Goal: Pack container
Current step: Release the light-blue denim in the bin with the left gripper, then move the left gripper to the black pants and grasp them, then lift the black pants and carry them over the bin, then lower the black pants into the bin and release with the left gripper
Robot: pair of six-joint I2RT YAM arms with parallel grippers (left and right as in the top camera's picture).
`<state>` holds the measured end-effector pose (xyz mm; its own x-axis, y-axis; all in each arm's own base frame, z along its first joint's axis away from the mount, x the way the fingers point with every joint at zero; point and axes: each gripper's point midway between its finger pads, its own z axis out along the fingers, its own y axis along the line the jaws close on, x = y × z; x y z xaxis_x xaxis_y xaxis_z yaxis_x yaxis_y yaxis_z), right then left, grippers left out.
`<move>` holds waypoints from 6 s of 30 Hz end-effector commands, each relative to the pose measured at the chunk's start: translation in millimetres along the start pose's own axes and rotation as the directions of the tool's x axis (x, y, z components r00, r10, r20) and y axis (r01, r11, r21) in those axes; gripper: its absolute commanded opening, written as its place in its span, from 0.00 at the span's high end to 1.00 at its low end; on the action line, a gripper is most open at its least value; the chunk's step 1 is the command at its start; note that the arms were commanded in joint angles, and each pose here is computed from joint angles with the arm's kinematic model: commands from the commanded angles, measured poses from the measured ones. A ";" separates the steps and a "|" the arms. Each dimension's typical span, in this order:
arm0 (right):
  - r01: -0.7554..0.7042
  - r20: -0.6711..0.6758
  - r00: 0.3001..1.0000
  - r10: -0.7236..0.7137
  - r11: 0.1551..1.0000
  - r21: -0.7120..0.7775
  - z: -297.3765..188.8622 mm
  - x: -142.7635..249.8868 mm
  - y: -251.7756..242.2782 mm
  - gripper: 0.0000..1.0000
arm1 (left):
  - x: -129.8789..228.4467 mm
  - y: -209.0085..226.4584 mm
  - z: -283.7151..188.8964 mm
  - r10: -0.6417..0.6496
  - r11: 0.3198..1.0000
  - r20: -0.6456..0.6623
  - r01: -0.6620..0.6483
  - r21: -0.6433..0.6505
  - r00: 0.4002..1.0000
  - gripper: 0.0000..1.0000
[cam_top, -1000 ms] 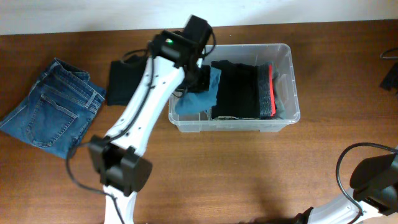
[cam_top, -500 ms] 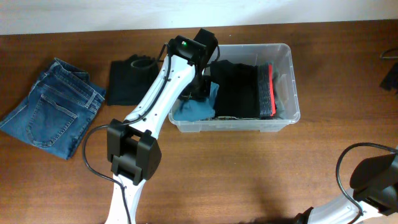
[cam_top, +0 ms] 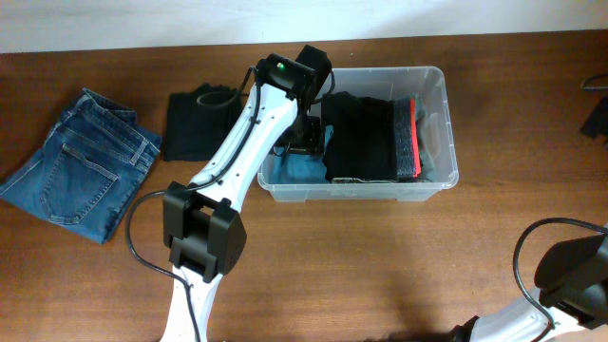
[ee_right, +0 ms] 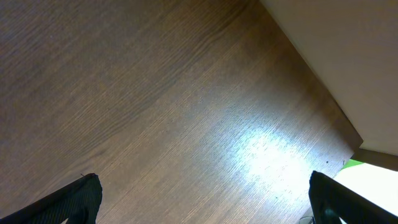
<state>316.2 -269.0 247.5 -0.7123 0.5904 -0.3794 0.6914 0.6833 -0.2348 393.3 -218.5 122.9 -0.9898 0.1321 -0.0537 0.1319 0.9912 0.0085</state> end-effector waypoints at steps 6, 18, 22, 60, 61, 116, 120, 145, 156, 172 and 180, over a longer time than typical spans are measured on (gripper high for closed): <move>-0.008 0.007 1.000 0.008 1.000 0.014 -1.2 -1.3 -2.5 0.02 | -14.6 0.4 -43.2 -0.010 1.000 0.097 0.007 0.027 0.995 0.31; -0.008 0.007 1.000 0.008 1.000 0.014 -1.2 -1.3 -2.5 0.02 | -44.6 91.2 -108.1 -0.156 0.983 0.277 0.175 -0.046 0.948 0.01; -0.008 0.006 1.000 0.008 1.000 0.014 -1.2 -1.2 -2.5 0.02 | -62.2 141.8 -110.7 -0.258 0.958 0.323 0.283 -0.034 0.911 0.01; -0.008 0.007 1.000 0.008 1.000 0.014 -1.2 -1.3 -2.5 0.02 | -126.4 217.0 149.0 -0.264 0.953 0.118 0.278 -0.117 0.957 0.01; -0.008 0.007 1.000 0.008 1.000 0.014 -1.2 -1.3 -2.5 0.02 | -124.4 216.9 151.8 -0.264 0.954 0.108 0.277 -0.119 0.958 0.01; -0.008 0.007 1.000 0.008 1.000 0.014 -1.2 -1.3 -2.5 0.02 | -80.8 -16.4 -127.8 -0.049 0.981 0.438 -0.038 0.189 0.898 0.99; -0.008 0.007 1.000 0.008 1.000 0.014 -1.2 -1.3 -2.5 0.01 | -85.9 -19.6 -101.5 -0.044 0.984 0.400 -0.030 0.176 0.915 0.99; -0.008 0.007 1.000 0.008 1.000 0.014 -1.2 -1.3 -2.5 0.02 | -111.2 -22.4 -20.4 -0.255 0.960 0.344 0.194 0.201 0.903 0.99; -0.008 0.007 1.000 0.008 1.000 0.014 -1.2 -1.3 -2.5 0.02 | -99.2 1.1 -0.2 -0.186 0.982 0.319 0.183 0.040 0.929 0.70; -0.008 0.007 1.000 0.008 1.000 0.014 -1.2 -1.3 -2.5 0.02 | -102.1 6.5 -1.4 -0.072 0.996 0.327 0.084 -0.024 0.942 0.03; -0.008 0.007 1.000 0.008 1.000 0.014 -1.2 -1.3 -2.5 0.02 | -100.4 7.1 -25.0 -0.074 0.996 0.344 0.084 -0.014 0.936 0.07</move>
<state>315.9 -269.3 247.5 -0.7122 0.5907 -0.3794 0.6919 0.6821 -0.2367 489.8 -227.7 143.1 -0.9257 0.0381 -0.3764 0.0387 0.9992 0.0060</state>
